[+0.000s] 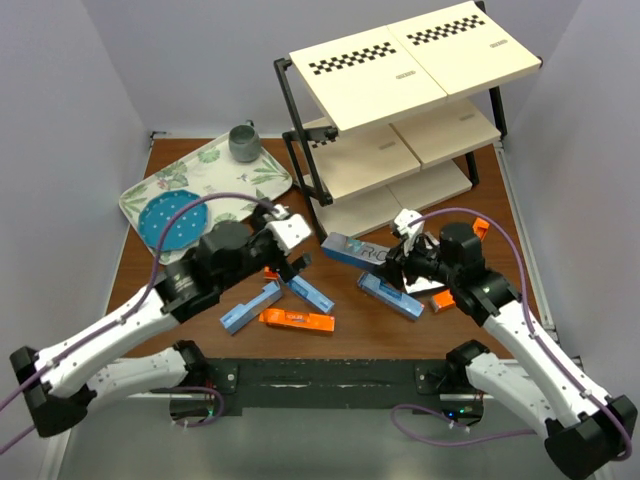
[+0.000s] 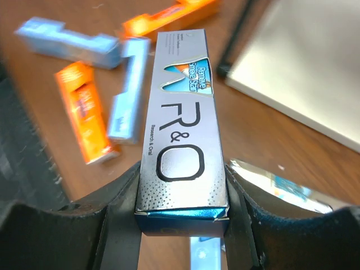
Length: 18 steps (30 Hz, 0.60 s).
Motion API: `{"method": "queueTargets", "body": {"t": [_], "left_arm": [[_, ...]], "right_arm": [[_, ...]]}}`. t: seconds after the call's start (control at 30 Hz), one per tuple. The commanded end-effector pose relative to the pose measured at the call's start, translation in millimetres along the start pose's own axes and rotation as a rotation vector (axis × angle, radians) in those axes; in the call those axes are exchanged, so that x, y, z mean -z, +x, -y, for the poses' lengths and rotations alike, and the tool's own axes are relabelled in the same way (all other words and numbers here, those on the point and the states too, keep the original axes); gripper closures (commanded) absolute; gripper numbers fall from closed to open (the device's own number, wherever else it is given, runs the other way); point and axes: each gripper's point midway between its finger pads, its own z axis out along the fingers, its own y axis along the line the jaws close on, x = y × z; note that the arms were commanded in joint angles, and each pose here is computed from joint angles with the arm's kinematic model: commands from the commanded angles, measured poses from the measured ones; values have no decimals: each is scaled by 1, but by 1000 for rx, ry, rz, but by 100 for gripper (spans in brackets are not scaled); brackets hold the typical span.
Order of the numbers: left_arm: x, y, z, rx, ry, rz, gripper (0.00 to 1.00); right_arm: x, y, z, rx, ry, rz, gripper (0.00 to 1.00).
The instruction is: Place and organize the toothpastes onto the shelf
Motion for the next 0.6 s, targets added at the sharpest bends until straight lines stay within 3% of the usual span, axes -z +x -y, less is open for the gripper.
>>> {"method": "queueTargets", "body": {"t": [0.0, 0.13, 0.17, 0.23, 0.5, 0.57], "left_arm": [[43, -3, -72, 215, -479, 184, 0], [67, 44, -85, 298, -664, 205, 0], [77, 42, -89, 326, -701, 257, 0], [79, 63, -89, 307, -745, 236, 0], [100, 73, -110, 309, -915, 222, 0], [108, 78, -114, 311, -958, 217, 0]], "right_arm": [[9, -42, 56, -85, 332, 241, 86], [20, -35, 94, -161, 564, 340, 86], [24, -30, 108, -183, 641, 345, 86], [26, -30, 122, -210, 694, 382, 85], [46, -14, 200, -289, 809, 461, 83], [45, 3, 221, -318, 826, 432, 82]]}}
